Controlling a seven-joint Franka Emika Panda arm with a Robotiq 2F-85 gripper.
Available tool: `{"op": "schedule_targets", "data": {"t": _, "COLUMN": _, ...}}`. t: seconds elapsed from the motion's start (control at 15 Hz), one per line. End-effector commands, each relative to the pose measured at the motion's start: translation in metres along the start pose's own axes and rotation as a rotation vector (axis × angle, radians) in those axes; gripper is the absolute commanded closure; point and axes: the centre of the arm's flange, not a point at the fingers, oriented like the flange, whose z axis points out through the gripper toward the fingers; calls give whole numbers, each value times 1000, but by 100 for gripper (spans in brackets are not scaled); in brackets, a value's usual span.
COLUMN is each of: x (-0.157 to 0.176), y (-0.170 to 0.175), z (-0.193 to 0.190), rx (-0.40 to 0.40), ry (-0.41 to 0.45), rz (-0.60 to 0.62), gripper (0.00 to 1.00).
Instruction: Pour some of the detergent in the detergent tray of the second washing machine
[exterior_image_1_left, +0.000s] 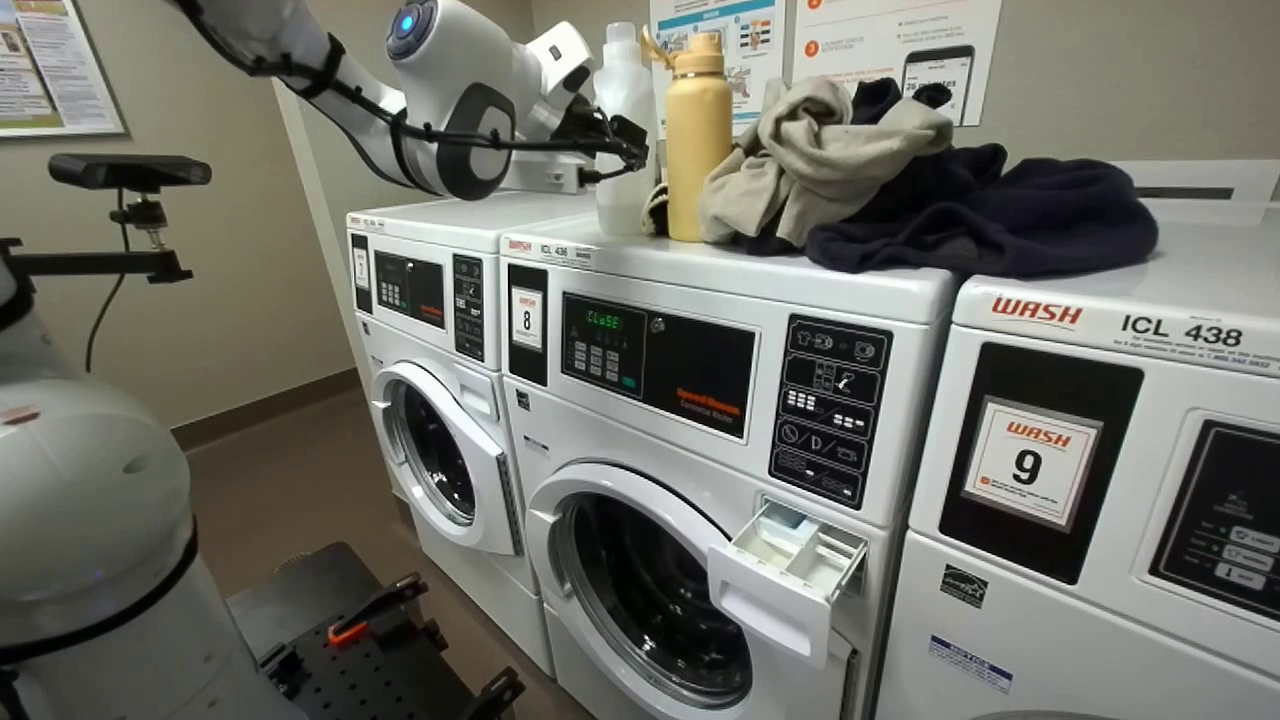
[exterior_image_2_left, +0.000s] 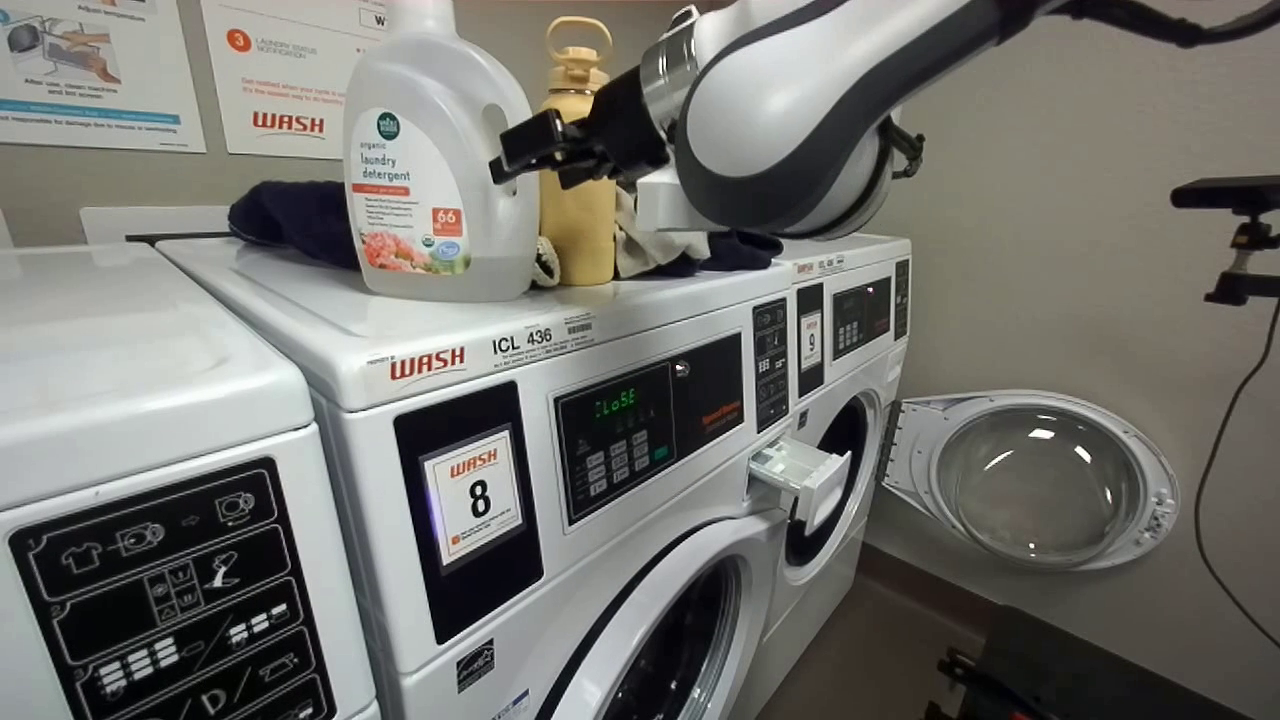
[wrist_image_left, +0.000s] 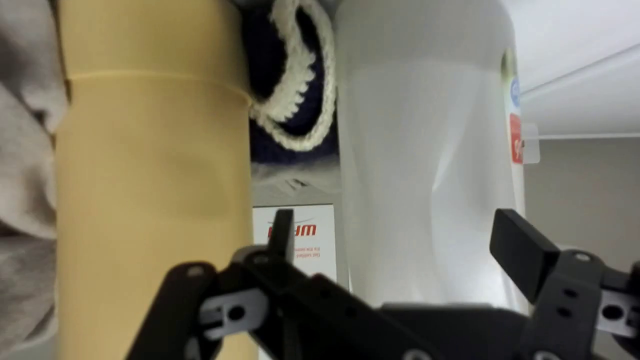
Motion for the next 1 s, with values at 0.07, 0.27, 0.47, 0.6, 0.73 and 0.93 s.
{"op": "schedule_targets", "data": {"t": 0.07, "x": 24, "y": -7, "z": 0, "rx": -40, "ry": 101, "rz": 24, "gripper": 0}}
{"op": "schedule_targets", "data": {"t": 0.27, "x": 32, "y": -9, "z": -1, "rx": -55, "ry": 129, "rz": 15, "gripper": 0}}
{"op": "schedule_targets", "data": {"t": 0.47, "x": 26, "y": -13, "z": 1, "rx": -51, "ry": 109, "rz": 8, "gripper": 0}}
{"op": "schedule_targets", "data": {"t": 0.6, "x": 21, "y": -17, "z": 2, "rx": -39, "ry": 83, "rz": 18, "gripper": 0}}
{"op": "schedule_targets", "data": {"t": 0.73, "x": 14, "y": -24, "z": 3, "rx": -39, "ry": 56, "rz": 17, "gripper": 0}}
{"op": "schedule_targets", "data": {"t": 0.93, "x": 4, "y": -26, "z": 3, "rx": -50, "ry": 43, "rz": 14, "gripper": 0}}
